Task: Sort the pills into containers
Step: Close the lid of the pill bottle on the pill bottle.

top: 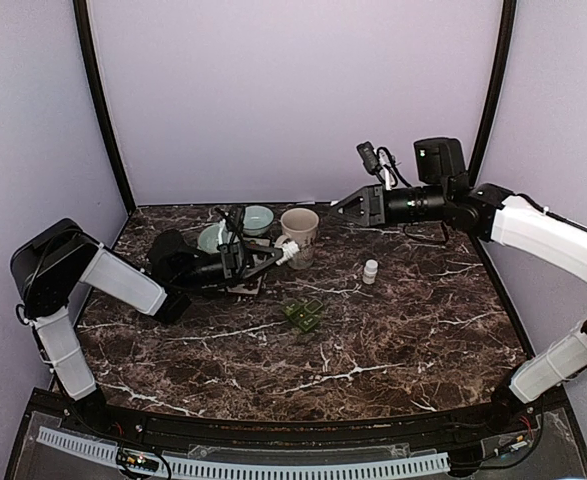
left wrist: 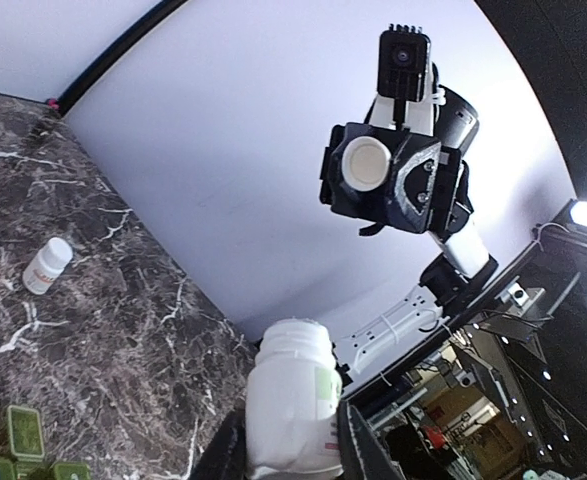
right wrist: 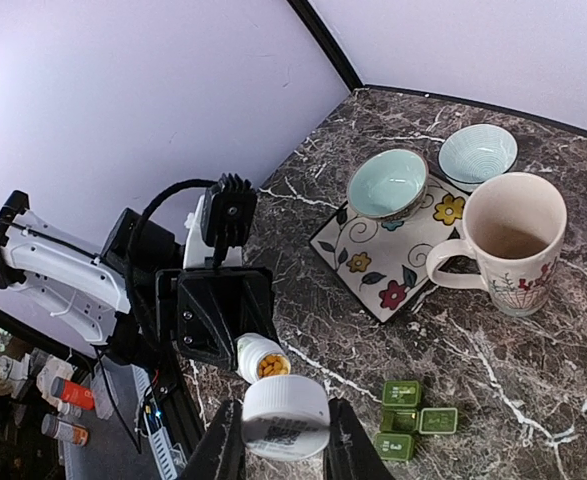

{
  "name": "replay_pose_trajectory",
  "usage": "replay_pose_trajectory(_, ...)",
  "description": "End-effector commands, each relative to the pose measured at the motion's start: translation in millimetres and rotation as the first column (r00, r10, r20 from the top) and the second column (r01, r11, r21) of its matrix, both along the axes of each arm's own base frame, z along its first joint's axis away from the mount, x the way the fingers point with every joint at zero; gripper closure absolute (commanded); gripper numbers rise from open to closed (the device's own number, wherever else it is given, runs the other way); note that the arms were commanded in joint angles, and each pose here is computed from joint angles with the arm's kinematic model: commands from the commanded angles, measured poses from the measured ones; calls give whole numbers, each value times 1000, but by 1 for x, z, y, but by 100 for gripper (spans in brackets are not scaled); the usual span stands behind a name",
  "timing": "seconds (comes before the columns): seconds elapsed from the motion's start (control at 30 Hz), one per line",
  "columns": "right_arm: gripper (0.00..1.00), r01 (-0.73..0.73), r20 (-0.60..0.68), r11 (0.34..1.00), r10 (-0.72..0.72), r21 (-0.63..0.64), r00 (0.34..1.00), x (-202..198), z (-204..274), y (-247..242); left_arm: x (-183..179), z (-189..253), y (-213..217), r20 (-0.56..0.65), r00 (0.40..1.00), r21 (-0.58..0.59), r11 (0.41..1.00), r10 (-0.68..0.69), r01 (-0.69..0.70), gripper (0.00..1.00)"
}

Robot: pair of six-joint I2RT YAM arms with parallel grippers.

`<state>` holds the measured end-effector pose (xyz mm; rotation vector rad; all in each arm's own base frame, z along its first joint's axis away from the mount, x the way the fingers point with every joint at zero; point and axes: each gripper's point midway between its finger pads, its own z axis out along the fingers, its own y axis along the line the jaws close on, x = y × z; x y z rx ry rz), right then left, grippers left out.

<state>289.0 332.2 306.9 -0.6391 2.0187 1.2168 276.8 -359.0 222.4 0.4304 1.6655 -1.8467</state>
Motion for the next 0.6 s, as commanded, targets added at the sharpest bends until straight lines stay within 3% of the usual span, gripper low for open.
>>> replay_pose_trajectory(0.0, 100, -73, 38, 997, 72, 20, 997, -14, 26, 7, -11, 39, -2, 62, 987, -72, 986, -146, 150, 100)
replay_pose_trajectory(0.13, 100, -110, 51, 994, 110, 6, 993, -18, 36, 12, -13, 54, -6, 61, 970, -93, 966, -236, 241, 100)
replay_pose_trajectory(0.57, 100, -171, 91, 979, 181, -107, 979, -34, 42, 31, 8, 73, 2, 67, 951, -145, 940, -303, 310, 100)
